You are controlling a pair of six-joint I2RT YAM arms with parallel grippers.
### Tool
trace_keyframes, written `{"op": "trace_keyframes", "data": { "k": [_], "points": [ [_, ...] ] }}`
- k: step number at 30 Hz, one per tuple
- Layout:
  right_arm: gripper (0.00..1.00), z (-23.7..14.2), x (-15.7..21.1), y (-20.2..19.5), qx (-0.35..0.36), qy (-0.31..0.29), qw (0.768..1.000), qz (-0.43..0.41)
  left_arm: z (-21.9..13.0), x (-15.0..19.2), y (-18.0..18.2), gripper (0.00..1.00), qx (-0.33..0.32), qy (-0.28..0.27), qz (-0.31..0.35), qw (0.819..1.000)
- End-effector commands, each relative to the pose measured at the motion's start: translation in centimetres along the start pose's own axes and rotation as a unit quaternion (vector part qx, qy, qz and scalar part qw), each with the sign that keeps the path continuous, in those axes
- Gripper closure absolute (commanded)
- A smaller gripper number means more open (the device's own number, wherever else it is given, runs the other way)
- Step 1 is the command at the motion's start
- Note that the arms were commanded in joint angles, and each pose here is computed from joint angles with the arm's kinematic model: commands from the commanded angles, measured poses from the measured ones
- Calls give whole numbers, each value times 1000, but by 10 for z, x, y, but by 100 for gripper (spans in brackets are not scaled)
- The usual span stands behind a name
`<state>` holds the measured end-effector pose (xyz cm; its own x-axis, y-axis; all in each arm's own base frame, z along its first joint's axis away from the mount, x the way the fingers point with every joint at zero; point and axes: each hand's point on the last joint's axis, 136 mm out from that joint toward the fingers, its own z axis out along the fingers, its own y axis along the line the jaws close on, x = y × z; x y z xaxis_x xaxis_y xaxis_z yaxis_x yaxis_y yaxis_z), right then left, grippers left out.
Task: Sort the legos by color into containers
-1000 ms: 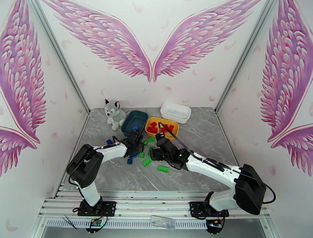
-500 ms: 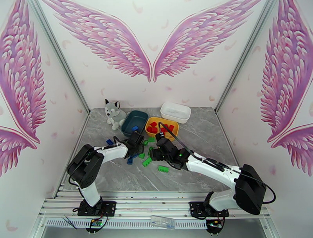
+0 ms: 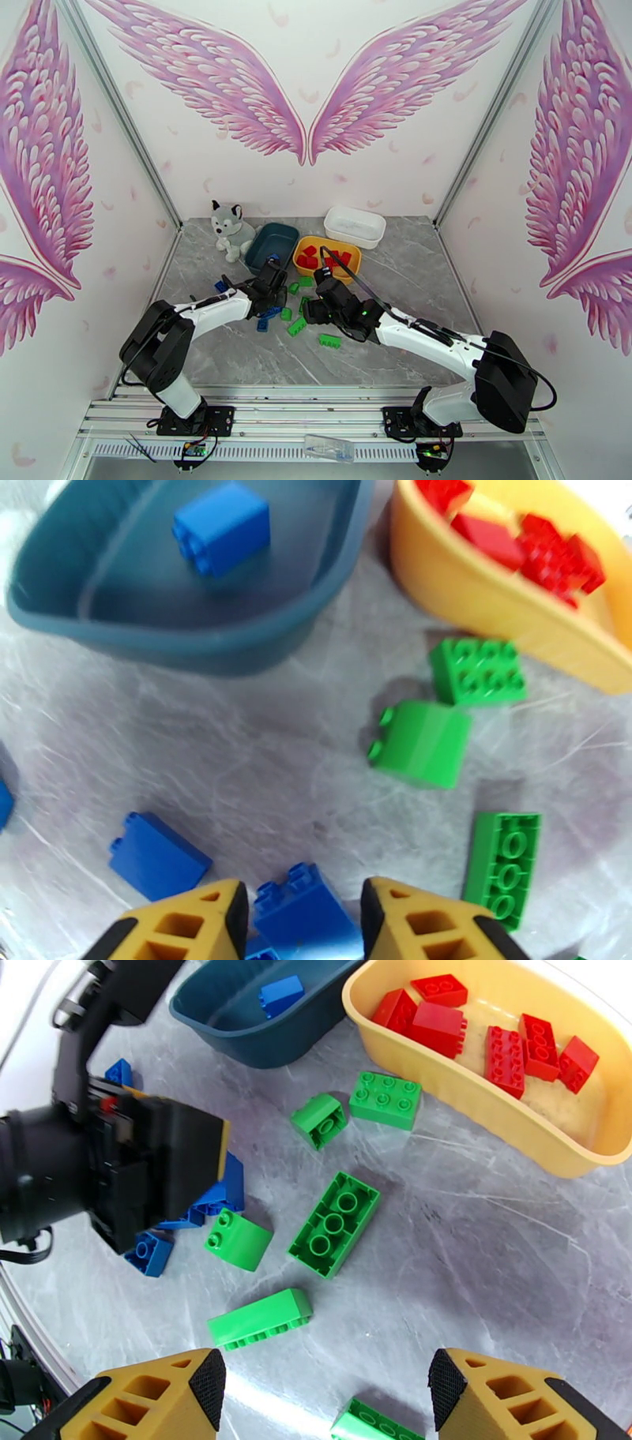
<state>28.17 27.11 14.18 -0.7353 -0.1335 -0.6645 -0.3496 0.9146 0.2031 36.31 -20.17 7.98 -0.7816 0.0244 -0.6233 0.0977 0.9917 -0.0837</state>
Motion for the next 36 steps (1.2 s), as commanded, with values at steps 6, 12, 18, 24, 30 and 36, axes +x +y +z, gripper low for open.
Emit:
{"op": "trace_keyframes", "data": {
  "k": [6, 12, 18, 24, 30, 36],
  "points": [
    [26, -9, -11, 1, -6, -15, 1000, 5, 4, 14, 9, 42, -20, 24, 10, 999],
    [26, -9, -11, 1, -6, -15, 1000, 6, 28, 35, 7, 44, -22, 56, 7, 998],
    [26, -9, -11, 1, -6, -16, 1000, 5, 45, 49, 8, 48, -28, 76, 11, 997],
    [26, -9, -10, 1, -6, -14, 1000, 5, 40, 45, 8, 55, -27, 66, 9, 997],
    [26, -9, -11, 1, -5, -15, 1000, 5, 22, 31, 6, 64, -20, 50, 13, 998],
    [26, -9, -11, 0, -4, -15, 1000, 5, -5, 8, 6, 65, -8, 17, 9, 1000]
  ]
}}
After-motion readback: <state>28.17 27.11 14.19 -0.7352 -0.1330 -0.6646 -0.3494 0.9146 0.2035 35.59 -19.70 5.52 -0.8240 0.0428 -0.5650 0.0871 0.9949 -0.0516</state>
